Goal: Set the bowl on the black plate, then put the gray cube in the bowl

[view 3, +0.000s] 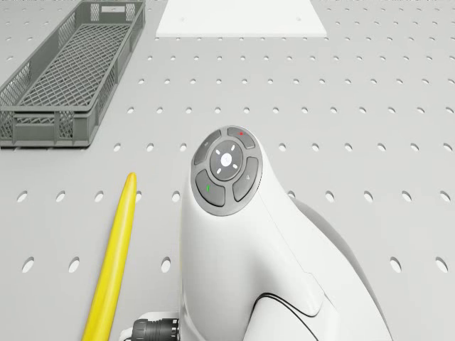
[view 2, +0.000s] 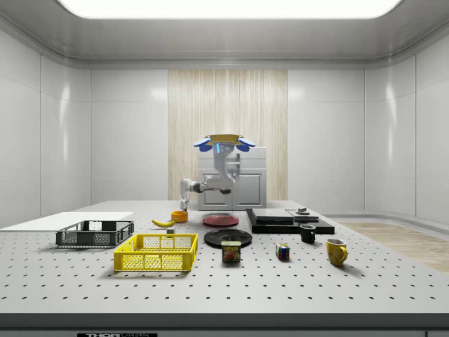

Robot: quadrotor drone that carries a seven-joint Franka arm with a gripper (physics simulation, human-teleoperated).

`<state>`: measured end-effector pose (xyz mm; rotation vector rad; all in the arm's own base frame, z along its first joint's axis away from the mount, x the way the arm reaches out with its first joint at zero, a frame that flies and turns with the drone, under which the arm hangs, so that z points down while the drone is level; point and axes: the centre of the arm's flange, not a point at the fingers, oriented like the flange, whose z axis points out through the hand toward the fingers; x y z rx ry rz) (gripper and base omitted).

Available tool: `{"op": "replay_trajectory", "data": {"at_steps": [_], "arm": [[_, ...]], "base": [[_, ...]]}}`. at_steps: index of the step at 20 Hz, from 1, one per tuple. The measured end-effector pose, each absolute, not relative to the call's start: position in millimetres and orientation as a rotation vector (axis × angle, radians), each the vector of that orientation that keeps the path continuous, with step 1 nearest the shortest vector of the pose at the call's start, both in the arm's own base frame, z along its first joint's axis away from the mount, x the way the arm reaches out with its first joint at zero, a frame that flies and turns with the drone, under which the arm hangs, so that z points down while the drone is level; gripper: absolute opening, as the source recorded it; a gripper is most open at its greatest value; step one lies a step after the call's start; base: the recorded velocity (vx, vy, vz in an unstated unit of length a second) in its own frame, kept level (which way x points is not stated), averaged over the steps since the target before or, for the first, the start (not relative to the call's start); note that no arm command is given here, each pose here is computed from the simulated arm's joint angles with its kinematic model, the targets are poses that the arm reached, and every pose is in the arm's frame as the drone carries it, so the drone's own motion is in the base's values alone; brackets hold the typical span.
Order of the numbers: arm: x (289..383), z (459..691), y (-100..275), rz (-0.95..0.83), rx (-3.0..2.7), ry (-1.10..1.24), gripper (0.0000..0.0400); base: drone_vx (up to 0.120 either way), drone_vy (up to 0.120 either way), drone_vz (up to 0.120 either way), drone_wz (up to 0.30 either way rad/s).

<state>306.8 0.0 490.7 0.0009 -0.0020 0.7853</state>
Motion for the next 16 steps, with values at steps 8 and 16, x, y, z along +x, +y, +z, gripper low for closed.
{"op": "replay_trajectory", "data": {"at_steps": [8, 16], "arm": [[306.8, 491, 0, 0.785, 0.001, -0.002, 0.0400], [306.8, 501, 0, 0.785, 0.001, -0.002, 0.0400]], "base": [[0.120, 0.025, 0.000, 0.000], [0.020, 0.000, 0.000, 0.000]]}}
